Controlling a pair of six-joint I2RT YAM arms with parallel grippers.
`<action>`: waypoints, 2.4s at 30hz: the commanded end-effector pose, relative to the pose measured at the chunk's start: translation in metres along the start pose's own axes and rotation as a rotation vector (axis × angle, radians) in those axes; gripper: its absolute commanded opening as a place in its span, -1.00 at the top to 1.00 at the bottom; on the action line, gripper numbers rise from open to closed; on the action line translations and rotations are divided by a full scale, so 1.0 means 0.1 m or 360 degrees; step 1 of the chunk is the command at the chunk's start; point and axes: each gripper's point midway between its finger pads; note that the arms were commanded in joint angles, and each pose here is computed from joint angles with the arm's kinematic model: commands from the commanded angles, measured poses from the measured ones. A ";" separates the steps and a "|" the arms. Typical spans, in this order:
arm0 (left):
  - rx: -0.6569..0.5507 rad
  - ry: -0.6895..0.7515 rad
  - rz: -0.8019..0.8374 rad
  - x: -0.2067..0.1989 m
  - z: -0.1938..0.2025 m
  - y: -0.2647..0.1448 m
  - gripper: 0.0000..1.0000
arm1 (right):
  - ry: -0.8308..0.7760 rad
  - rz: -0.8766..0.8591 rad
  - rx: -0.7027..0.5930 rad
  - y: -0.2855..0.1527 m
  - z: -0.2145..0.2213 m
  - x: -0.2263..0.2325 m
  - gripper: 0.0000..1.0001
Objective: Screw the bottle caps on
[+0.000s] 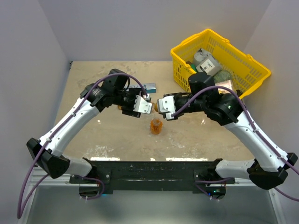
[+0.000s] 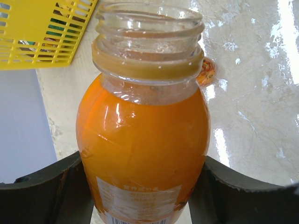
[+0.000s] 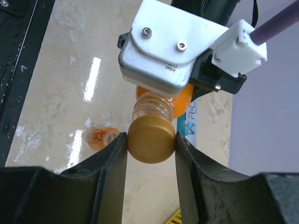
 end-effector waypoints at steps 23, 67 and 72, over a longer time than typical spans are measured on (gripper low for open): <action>-0.0247 -0.0084 -0.0116 0.16 -0.43 -0.22 1.00 | -0.0267 0.0033 0.0000 0.17 0.01 0.06 0.87; -0.0325 -0.0113 -0.0292 0.29 -0.45 -0.16 1.00 | 0.0139 0.0117 -0.0137 0.63 0.00 0.00 0.95; -0.0391 -0.0069 -0.0484 0.36 -0.49 -0.29 1.00 | 0.0237 0.0115 -0.0157 0.64 -0.01 0.04 0.95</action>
Point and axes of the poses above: each gripper's point midway between its finger pads, its own y axis out along the fingers, its own x axis along the line the jaws close on, z = x × y, and after that the axes turned 1 degree about y, right-handed
